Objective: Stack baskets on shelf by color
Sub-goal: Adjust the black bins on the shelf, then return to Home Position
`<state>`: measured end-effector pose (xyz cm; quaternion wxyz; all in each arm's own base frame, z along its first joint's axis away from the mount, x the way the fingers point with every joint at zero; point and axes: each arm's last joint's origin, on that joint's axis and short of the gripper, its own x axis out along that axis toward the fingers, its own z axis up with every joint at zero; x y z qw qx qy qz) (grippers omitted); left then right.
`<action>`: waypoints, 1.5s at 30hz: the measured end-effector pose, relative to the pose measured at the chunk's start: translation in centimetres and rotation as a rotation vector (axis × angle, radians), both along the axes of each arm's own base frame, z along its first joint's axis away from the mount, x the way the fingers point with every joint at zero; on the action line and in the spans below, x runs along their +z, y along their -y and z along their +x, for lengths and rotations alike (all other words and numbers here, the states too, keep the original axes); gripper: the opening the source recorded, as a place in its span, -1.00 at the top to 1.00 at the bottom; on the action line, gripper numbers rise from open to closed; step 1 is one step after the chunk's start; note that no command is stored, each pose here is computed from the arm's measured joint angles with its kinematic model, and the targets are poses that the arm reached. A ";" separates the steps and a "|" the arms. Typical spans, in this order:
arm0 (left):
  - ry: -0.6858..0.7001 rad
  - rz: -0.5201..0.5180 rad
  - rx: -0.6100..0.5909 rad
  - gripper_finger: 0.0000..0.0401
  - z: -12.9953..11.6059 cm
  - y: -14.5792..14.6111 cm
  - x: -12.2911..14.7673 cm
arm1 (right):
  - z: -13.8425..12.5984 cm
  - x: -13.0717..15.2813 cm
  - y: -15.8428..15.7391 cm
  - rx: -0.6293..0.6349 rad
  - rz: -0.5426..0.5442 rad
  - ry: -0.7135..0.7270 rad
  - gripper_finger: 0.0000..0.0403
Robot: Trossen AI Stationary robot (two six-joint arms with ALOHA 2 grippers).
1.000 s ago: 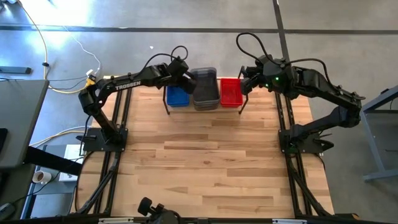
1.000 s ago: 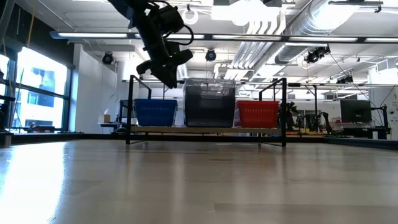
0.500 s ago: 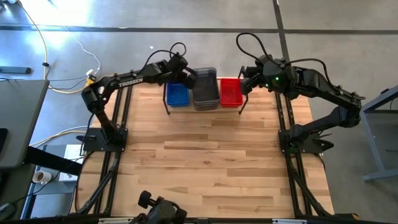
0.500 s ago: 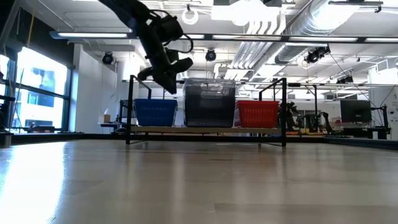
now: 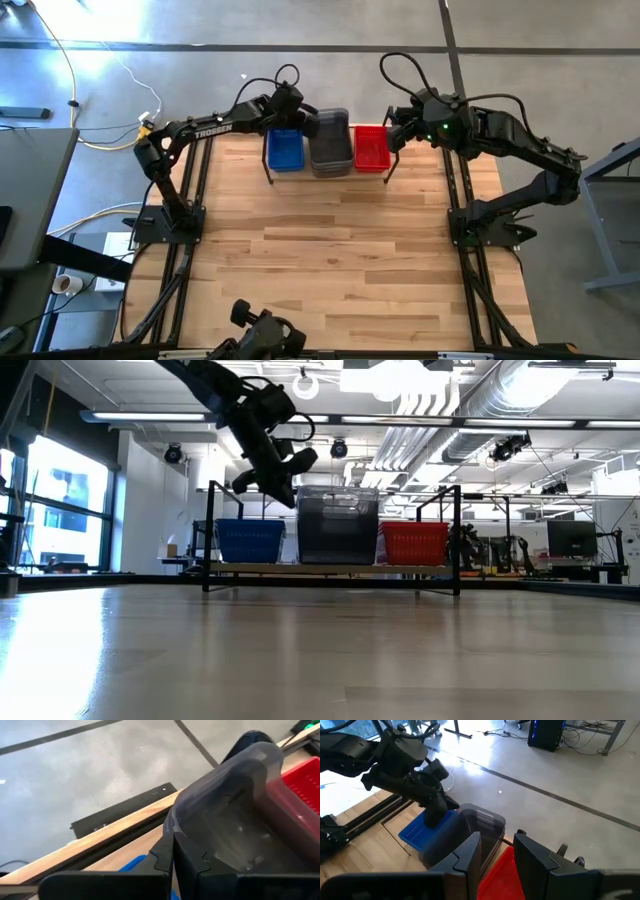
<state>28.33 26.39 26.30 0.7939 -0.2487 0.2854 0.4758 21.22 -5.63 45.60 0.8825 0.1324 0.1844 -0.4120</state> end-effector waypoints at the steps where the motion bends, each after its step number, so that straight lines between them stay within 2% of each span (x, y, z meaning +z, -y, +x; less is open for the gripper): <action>1: 0.009 -0.003 -0.006 0.99 0.0 -0.1 0.0 | 0.0 0.0 0.0 0.000 0.000 0.000 0.51; 6: 0.012 -0.012 -0.012 1.00 0.0 -0.2 -0.2 | 0.0 0.0 0.0 0.000 0.000 0.000 0.51; 15: 0.015 -0.085 -0.051 1.00 1.0 -0.4 -2.2 | 0.0 0.0 0.0 0.000 0.000 0.000 0.51; 21: 0.012 -0.026 -0.048 1.00 0.9 -0.1 -0.9 | 0.0 0.0 0.0 0.000 0.000 0.000 0.51; 30: 0.039 0.090 -0.087 1.00 1.2 -0.3 3.8 | 0.0 0.0 0.0 0.000 0.000 0.000 0.51; 35: 0.082 0.123 -0.193 1.00 1.9 1.4 6.1 | 0.0 0.0 0.0 -0.001 0.000 0.000 0.51; 39: 0.099 0.121 -0.271 1.00 3.1 3.4 6.6 | 0.0 0.0 0.0 0.000 0.000 0.000 0.51; 42: 0.048 0.096 -0.319 1.00 3.7 4.8 6.2 | 0.0 0.0 0.0 0.001 0.001 0.000 0.51; 45: -0.096 0.069 -0.301 1.00 3.6 6.0 5.3 | 0.0 0.0 -0.1 0.022 0.014 0.003 0.51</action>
